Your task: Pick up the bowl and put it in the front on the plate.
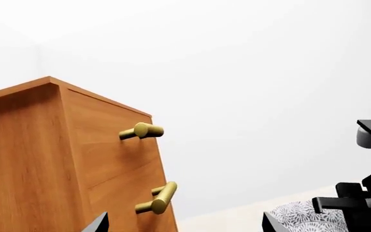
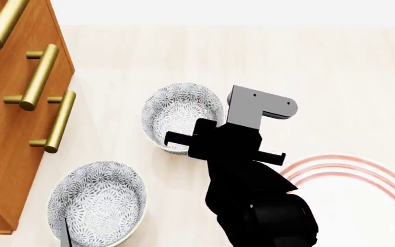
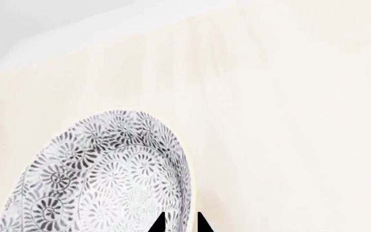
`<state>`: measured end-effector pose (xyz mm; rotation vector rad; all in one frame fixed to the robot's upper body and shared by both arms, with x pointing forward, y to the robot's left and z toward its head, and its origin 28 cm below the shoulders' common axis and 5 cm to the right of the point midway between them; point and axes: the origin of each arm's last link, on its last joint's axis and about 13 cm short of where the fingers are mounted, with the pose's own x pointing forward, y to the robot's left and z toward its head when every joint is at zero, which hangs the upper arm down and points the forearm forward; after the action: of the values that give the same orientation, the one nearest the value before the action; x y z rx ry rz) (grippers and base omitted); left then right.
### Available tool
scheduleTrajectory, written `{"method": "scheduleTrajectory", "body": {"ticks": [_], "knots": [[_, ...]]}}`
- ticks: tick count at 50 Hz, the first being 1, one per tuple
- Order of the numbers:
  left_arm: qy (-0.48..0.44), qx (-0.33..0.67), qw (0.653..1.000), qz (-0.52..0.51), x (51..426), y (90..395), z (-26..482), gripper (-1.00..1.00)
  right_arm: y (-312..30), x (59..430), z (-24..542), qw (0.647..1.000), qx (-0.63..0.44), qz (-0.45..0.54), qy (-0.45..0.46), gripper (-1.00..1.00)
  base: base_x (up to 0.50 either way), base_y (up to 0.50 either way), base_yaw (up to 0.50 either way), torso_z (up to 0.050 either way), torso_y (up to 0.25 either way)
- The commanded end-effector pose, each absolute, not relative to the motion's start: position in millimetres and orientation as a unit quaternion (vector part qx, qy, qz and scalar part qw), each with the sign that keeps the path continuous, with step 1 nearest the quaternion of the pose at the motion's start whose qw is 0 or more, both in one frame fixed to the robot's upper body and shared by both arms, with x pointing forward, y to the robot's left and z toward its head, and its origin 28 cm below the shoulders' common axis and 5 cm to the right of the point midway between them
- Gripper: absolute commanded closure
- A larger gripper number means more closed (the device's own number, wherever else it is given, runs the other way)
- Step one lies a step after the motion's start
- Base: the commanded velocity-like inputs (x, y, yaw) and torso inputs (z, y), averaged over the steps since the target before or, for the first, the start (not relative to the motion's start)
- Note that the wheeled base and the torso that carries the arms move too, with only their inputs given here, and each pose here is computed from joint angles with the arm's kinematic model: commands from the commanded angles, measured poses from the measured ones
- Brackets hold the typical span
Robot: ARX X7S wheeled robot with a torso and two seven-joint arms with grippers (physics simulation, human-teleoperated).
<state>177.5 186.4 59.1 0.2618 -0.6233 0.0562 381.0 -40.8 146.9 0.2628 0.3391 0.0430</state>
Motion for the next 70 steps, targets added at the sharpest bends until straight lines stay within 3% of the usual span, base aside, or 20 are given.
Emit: {"method": "scheduleTrajectory", "body": {"ticks": [1, 9, 19, 32, 55, 70], "knots": [[-0.319, 0.128, 0.939, 0.025, 177.9, 185.5, 61.9, -1.00, -35.7, 380.7, 145.5, 0.976, 0.136, 0.035, 0.165, 1.00, 0.00, 0.00, 0.00, 0.000, 0.000], [-0.319, 0.128, 0.939, 0.025, 177.4, 185.4, 62.3, -1.00, -35.3, 377.5, 151.6, 0.980, 0.134, 0.045, 0.143, 1.00, 0.00, 0.00, 0.00, 0.000, 0.000], [-0.319, 0.128, 0.939, 0.024, 177.0, 185.2, 62.2, -1.00, -36.7, 369.3, 178.8, 0.997, 0.054, 0.051, -0.004, 1.00, 0.00, 0.00, 0.00, 0.000, 0.000], [-0.320, 0.126, 0.939, 0.026, 177.5, 185.4, 62.4, -1.00, -52.6, 346.8, 237.0, 0.985, 0.010, 0.055, -0.162, 1.00, 0.00, 0.00, 0.00, 0.000, 0.000], [-0.324, 0.125, 0.937, 0.027, 177.2, 184.8, 64.8, -1.00, -135.4, 262.7, 279.1, 0.972, 0.002, 0.065, -0.225, 1.00, 0.00, 0.00, 0.00, 0.000, 0.000], [-0.320, 0.133, 0.938, 0.022, 176.6, 183.4, 62.4, -1.00, -199.0, 214.7, 273.2, 0.986, -0.015, 0.085, -0.145, 1.00, 0.00, 0.00, 0.00, 0.000, 0.000]]}}
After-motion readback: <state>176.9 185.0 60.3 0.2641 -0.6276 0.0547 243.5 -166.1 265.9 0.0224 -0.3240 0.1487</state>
